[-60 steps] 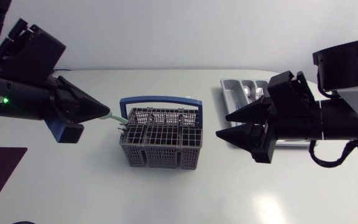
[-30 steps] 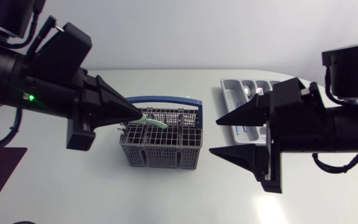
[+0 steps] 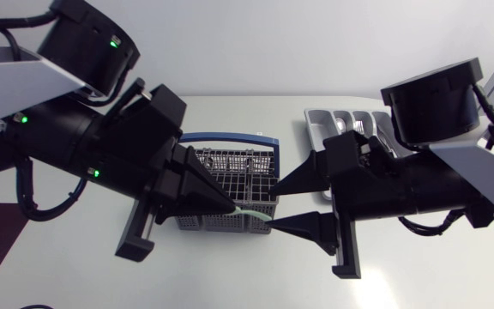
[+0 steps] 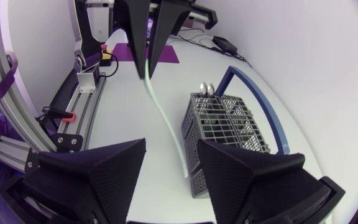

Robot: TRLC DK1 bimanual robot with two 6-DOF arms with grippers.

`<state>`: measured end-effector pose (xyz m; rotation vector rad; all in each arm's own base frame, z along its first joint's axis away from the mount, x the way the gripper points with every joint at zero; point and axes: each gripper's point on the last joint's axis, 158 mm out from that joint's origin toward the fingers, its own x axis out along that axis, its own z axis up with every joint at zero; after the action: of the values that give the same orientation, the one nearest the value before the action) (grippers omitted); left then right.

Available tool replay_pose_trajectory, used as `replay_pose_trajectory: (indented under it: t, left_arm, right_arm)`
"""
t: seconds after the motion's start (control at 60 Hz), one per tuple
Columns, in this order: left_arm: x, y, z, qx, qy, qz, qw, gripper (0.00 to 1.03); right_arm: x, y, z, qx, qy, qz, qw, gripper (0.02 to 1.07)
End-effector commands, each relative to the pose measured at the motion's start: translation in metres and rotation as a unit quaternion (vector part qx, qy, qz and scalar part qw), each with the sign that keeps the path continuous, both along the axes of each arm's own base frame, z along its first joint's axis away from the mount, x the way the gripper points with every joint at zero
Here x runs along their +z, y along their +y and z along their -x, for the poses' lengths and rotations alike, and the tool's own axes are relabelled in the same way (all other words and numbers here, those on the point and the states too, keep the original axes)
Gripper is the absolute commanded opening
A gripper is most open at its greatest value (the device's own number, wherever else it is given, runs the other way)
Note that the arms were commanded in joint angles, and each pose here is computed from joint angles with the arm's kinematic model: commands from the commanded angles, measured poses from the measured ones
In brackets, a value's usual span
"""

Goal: Unload the cutlery basket into the drawer organizer.

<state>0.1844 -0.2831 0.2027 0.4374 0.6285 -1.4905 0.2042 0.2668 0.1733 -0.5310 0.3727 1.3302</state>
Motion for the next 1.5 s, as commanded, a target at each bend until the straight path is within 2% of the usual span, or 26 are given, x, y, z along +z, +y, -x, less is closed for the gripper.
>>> replay_pose_trajectory:
  t: [0.0,0.333,0.45,0.567,0.65,0.933,1.033,1.3,1.35,1.367,1.433,1.483]
  left_arm:
    - [-0.001,-0.006,0.005,-0.031,0.003,-0.002,1.0,0.11]
    - [0.005,-0.02,0.005,-0.051,0.017,0.002,0.999,0.11]
    - [0.005,-0.021,0.003,-0.052,0.018,0.002,0.998,0.11]
    - [0.005,-0.022,0.003,-0.053,0.021,0.001,0.998,0.11]
    - [0.005,-0.022,0.003,-0.053,0.022,0.0,0.998,0.11]
    - [0.009,-0.021,0.001,-0.05,0.02,0.002,0.999,0.11]
    - [0.009,-0.021,0.002,-0.051,0.02,0.002,0.998,0.11]
    - [0.013,-0.017,-0.007,-0.032,0.025,0.005,0.999,0.11]
    - [0.016,-0.015,-0.013,-0.021,0.025,0.007,0.999,0.24]
    - [0.017,-0.013,-0.015,-0.017,0.024,0.009,1.0,0.33]
    - [0.025,-0.008,-0.021,-0.002,0.017,0.015,1.0,0.55]
    - [0.031,-0.005,-0.022,0.004,0.011,0.02,1.0,0.65]
  right_arm:
    - [0.007,0.007,-0.002,0.015,-0.023,0.0,1.0,0.52]
    - [-0.001,0.014,0.01,0.041,-0.042,0.017,0.998,0.52]
    - [-0.005,0.015,0.012,0.047,-0.046,0.021,0.998,0.43]
    - [-0.008,0.017,0.012,0.046,-0.053,0.022,0.997,0.3]
    - [-0.01,0.017,0.011,0.045,-0.054,0.024,0.997,0.25]
    - [-0.026,0.014,0.013,0.039,-0.05,0.033,0.997,0.23]
    - [-0.029,0.015,0.012,0.036,-0.055,0.035,0.997,0.13]
    - [-0.027,0.013,0.012,0.028,-0.06,0.035,0.997,0.08]
    - [-0.026,0.012,0.013,0.027,-0.061,0.035,0.997,0.08]
    - [-0.027,0.012,0.013,0.027,-0.059,0.037,0.997,0.08]
    - [-0.026,0.009,0.015,0.025,-0.061,0.037,0.997,0.08]
    - [-0.026,0.007,0.016,0.024,-0.061,0.039,0.997,0.08]
